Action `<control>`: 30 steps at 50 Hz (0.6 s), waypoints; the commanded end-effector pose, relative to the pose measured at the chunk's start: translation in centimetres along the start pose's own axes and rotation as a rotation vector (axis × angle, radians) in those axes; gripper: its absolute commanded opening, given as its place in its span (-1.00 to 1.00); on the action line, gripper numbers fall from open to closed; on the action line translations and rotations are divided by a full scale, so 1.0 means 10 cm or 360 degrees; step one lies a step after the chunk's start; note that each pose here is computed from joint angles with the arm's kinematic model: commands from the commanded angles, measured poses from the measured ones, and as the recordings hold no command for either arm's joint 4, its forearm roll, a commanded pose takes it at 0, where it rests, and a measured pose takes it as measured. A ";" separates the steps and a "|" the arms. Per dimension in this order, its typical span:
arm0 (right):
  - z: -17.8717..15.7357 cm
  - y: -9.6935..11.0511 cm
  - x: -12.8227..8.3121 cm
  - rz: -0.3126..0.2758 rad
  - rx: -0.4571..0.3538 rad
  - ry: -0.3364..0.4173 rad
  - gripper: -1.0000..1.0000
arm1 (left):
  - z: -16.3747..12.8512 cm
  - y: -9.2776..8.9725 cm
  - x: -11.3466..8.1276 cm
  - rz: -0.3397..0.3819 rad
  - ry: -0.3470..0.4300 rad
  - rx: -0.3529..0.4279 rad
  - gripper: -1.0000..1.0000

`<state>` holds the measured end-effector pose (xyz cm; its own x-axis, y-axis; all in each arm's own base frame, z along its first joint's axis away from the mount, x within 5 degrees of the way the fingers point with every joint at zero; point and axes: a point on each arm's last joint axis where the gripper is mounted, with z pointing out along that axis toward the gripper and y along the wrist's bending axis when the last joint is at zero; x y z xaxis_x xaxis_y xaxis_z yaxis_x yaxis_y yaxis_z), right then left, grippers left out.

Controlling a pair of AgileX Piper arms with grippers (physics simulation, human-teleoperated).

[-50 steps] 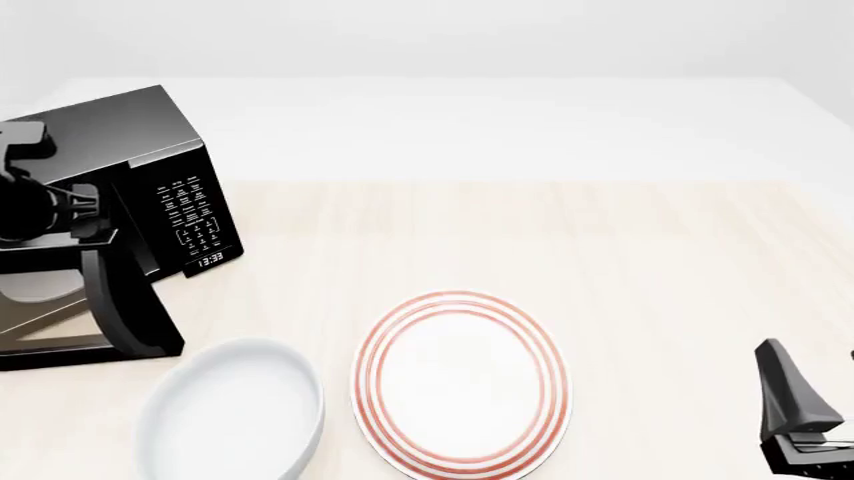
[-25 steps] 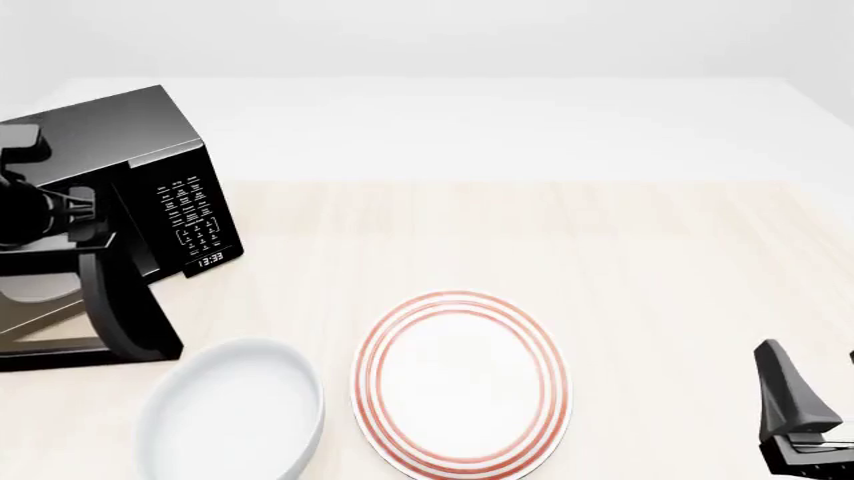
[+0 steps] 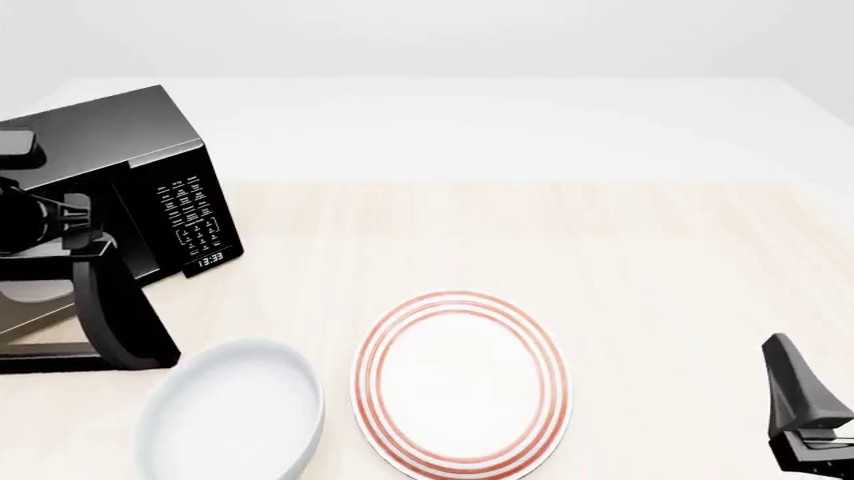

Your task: Open the microwave.

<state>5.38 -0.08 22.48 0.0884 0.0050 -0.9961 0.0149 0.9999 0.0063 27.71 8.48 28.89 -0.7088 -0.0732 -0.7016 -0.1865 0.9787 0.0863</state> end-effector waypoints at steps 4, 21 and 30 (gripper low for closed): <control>-0.01 0.00 -0.05 0.0000 0.0000 0.0000 1.00 | 0.08 0.05 0.25 0.0008 0.0119 -0.0040 1.00; -0.01 0.00 -0.05 0.0000 -0.0001 0.0000 1.00 | 0.01 0.06 0.30 0.0014 0.0115 -0.0049 1.00; -0.01 0.00 -0.05 0.0000 0.0000 0.0000 1.00 | 0.00 0.07 0.35 0.0014 0.0124 -0.0054 1.00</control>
<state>5.28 -0.08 22.93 0.0884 0.0049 -0.9961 0.0147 0.9999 0.0063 26.08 8.23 28.96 -0.7036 -0.0451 -0.7092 -0.1804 0.9766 0.1168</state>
